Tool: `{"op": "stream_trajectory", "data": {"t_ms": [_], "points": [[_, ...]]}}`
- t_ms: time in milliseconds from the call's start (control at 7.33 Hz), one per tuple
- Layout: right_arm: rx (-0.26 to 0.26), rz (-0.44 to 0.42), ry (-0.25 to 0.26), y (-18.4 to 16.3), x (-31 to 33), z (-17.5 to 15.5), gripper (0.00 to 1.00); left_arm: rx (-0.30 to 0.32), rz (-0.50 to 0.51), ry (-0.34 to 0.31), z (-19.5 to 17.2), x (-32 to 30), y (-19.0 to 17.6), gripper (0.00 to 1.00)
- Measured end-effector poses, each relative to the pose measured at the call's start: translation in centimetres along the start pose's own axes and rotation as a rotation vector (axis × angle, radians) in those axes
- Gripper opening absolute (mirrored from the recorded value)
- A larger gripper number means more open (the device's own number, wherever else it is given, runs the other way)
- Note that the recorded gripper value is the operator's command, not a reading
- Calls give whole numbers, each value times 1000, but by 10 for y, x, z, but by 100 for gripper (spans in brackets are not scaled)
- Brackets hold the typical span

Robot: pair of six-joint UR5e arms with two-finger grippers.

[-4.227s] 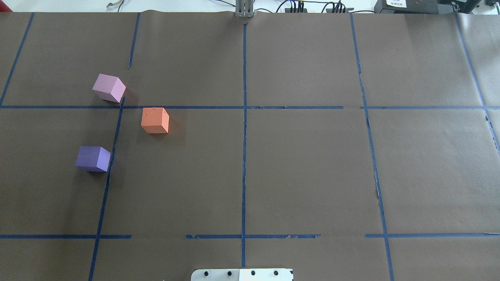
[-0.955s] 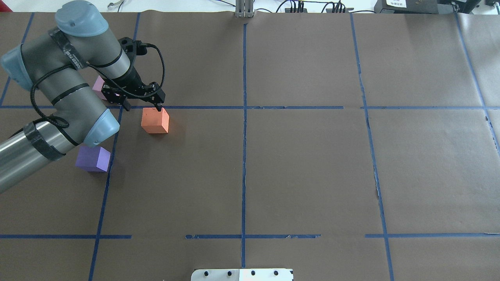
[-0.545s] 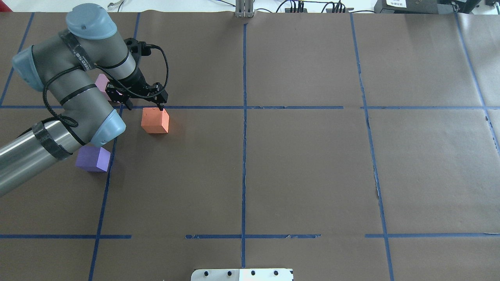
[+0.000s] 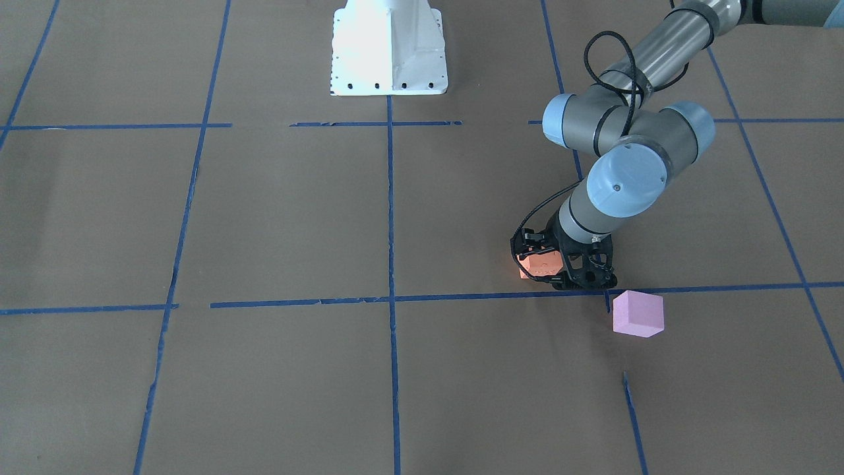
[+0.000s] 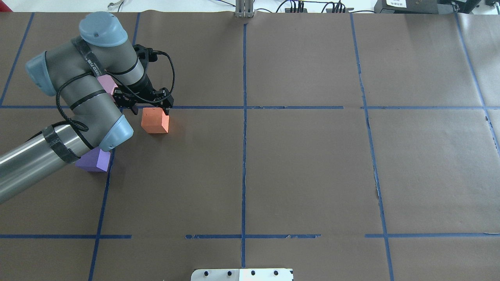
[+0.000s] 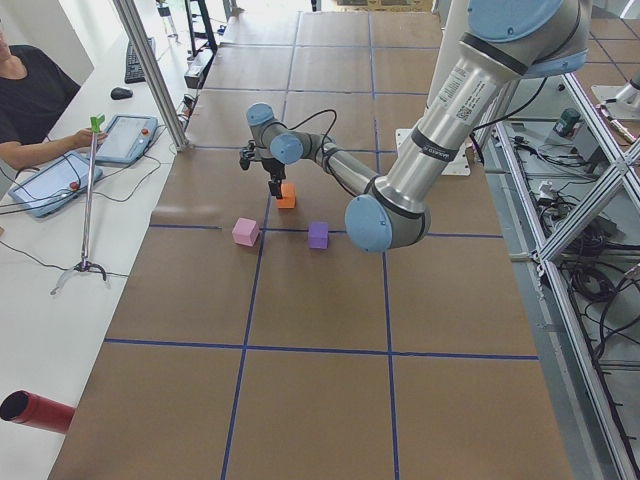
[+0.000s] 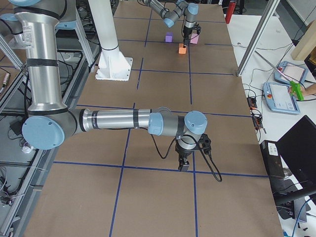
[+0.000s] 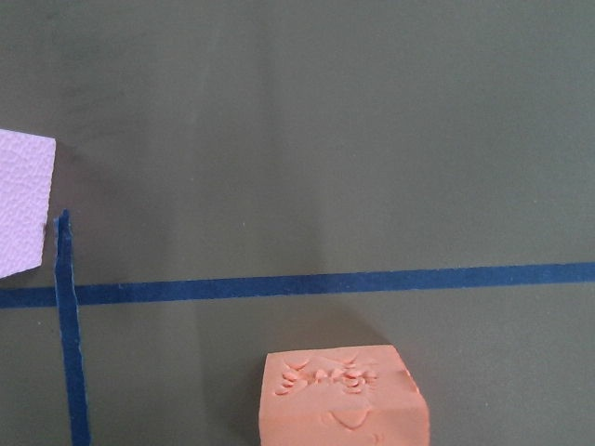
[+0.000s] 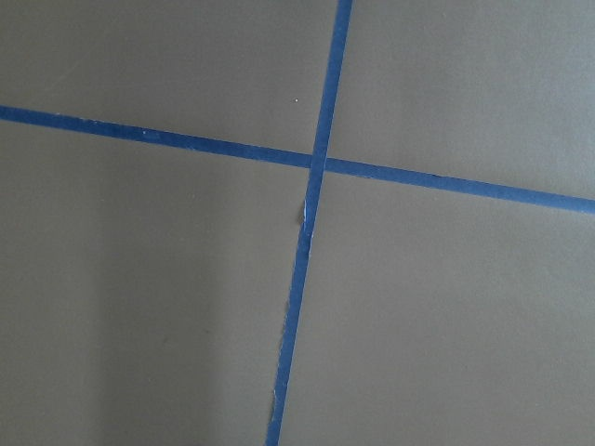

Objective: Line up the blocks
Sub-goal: 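Lower the left gripper around the orange cube and close it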

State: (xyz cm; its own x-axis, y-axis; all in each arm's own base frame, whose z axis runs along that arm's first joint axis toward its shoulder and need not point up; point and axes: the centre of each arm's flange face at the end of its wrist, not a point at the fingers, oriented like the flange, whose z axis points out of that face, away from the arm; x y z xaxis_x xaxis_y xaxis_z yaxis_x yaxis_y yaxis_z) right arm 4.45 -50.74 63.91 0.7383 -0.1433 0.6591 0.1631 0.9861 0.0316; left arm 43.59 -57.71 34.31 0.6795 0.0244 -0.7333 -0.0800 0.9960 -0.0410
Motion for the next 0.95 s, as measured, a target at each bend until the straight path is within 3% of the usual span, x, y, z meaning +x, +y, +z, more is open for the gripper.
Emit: {"op": "stream_trajectory", "data": {"t_ms": [818,955], "points": [[0,0,0,0,0,0,100,-1,-10,-6,23,1,4,100],[0,0,0,0,0,0,100,0,-13,-3,25,1,4,95]]}}
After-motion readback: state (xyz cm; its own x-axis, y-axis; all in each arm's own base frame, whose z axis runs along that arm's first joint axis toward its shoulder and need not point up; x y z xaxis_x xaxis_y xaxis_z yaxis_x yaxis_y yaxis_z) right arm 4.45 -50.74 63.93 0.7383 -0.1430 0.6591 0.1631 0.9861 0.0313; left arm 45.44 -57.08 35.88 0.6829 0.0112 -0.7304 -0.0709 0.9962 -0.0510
